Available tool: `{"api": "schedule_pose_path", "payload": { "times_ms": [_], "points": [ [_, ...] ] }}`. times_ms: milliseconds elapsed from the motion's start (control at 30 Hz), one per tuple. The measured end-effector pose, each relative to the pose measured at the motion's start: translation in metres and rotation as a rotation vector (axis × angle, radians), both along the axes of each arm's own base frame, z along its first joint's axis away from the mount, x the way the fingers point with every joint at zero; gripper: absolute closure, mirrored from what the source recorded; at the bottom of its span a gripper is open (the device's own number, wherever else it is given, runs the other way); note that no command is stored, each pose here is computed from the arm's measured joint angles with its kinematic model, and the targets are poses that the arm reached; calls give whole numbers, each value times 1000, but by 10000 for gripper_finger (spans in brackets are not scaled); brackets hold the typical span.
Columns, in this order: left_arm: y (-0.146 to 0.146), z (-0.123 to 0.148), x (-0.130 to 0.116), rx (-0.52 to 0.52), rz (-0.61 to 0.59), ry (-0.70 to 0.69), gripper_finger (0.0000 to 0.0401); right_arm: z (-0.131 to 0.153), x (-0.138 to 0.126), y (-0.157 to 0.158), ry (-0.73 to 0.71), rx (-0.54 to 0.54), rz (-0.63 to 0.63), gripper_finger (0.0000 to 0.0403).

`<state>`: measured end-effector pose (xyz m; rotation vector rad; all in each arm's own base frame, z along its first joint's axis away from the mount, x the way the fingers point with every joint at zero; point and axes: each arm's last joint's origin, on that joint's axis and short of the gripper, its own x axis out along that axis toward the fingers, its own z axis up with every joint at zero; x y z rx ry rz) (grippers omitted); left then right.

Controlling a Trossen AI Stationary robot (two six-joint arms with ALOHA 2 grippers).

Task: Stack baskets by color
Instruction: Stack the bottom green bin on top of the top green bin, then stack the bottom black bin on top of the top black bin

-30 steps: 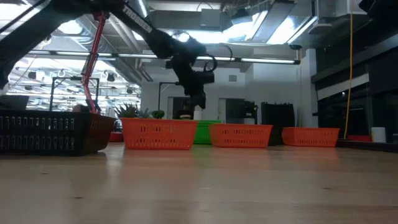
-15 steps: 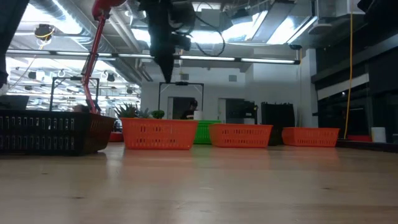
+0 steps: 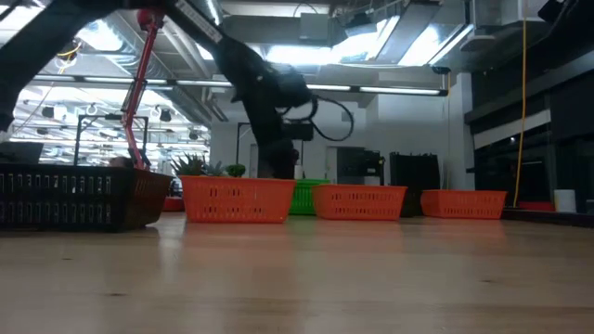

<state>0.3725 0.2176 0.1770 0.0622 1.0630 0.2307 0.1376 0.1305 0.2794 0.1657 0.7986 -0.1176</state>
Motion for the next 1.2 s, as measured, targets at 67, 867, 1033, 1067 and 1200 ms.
{"api": "schedule_pose_path", "payload": {
  "times_ms": [67, 867, 1033, 1067, 1200],
  "points": [
    [2, -8, 4, 7, -2, -8, 330, 0, 1, 1, -5, 6, 0, 307],
    [-44, 56, 6, -17, -73, -137, 330, -1, 2, 2, -2, 3, 1, 307],
    [-86, 100, -28, -21, -48, 2, 330, -3, 12, -3, -64, -84, -101, 307],
    [-90, 107, -37, -42, -33, 35, 330, -5, 17, -8, -65, -109, -137, 307],
    [-96, 130, -75, -105, 120, 121, 330, -14, 42, -38, 45, -195, -228, 307]
  ]
}}
